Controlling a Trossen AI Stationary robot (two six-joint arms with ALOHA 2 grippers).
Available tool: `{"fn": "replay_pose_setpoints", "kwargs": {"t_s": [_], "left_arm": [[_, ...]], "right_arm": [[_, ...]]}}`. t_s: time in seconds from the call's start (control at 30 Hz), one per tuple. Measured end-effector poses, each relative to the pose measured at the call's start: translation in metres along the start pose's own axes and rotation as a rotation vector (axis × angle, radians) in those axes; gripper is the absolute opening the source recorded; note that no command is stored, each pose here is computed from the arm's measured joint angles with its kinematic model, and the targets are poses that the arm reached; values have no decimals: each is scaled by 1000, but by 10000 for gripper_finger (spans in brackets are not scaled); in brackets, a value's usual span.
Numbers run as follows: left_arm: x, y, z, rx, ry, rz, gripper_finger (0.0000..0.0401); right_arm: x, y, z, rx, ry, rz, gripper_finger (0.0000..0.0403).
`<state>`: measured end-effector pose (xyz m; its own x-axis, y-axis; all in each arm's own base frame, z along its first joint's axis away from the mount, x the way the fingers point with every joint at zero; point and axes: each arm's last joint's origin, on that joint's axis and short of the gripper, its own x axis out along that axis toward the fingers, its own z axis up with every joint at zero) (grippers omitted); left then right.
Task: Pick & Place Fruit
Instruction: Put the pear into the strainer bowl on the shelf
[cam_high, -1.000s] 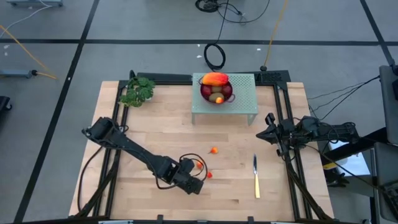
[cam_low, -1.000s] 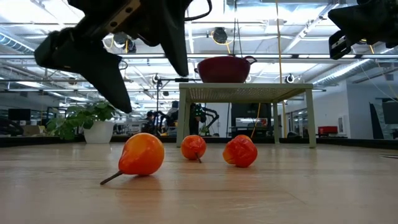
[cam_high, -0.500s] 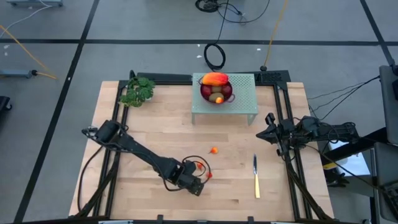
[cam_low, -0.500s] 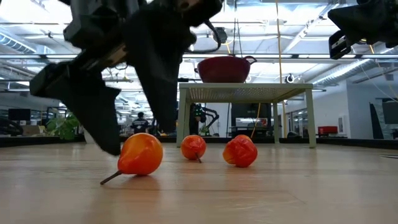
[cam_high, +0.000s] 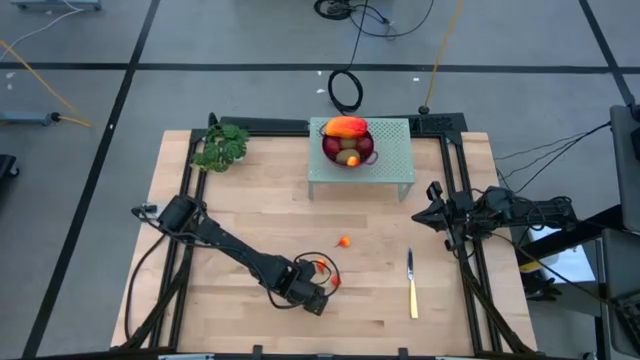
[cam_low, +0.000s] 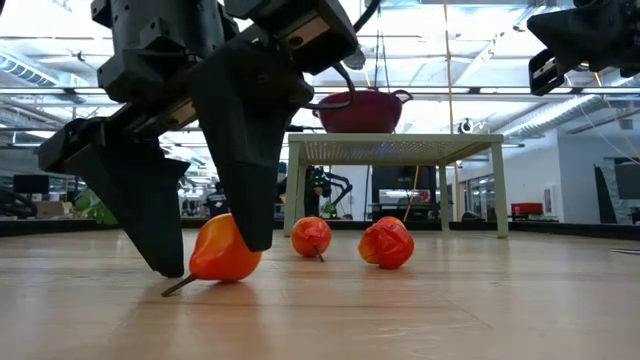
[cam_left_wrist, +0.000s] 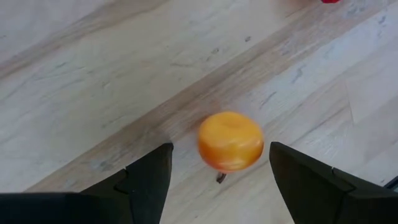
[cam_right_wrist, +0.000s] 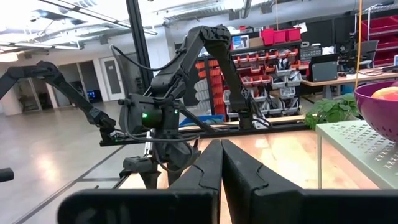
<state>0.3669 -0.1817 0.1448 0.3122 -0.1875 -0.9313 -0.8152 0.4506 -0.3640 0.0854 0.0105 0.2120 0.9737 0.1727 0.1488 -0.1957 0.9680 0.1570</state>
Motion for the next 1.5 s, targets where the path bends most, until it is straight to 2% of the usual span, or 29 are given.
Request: {"fn": "replay_pose_setpoints", "kwargs": {"t_s": [0.2, 0.8, 1.1, 1.3, 1.5], "left_arm": [[0, 1, 1, -3, 2, 6, 261], [1, 2, 3, -6, -14, 13, 126], [-2, 0, 3, -1, -8, 0, 123], [-35, -7, 12, 7, -90, -81, 121], [-82, -11, 28, 1, -285, -183, 121]], "right_arm": [[0, 0, 0, 0, -1, -3, 0], [0, 0, 0, 0, 0, -4, 0], [0, 0, 0, 0, 0, -4, 0], [0, 0, 0, 0, 0, -5, 0], [0, 0, 0, 1, 2, -2, 0]]}}
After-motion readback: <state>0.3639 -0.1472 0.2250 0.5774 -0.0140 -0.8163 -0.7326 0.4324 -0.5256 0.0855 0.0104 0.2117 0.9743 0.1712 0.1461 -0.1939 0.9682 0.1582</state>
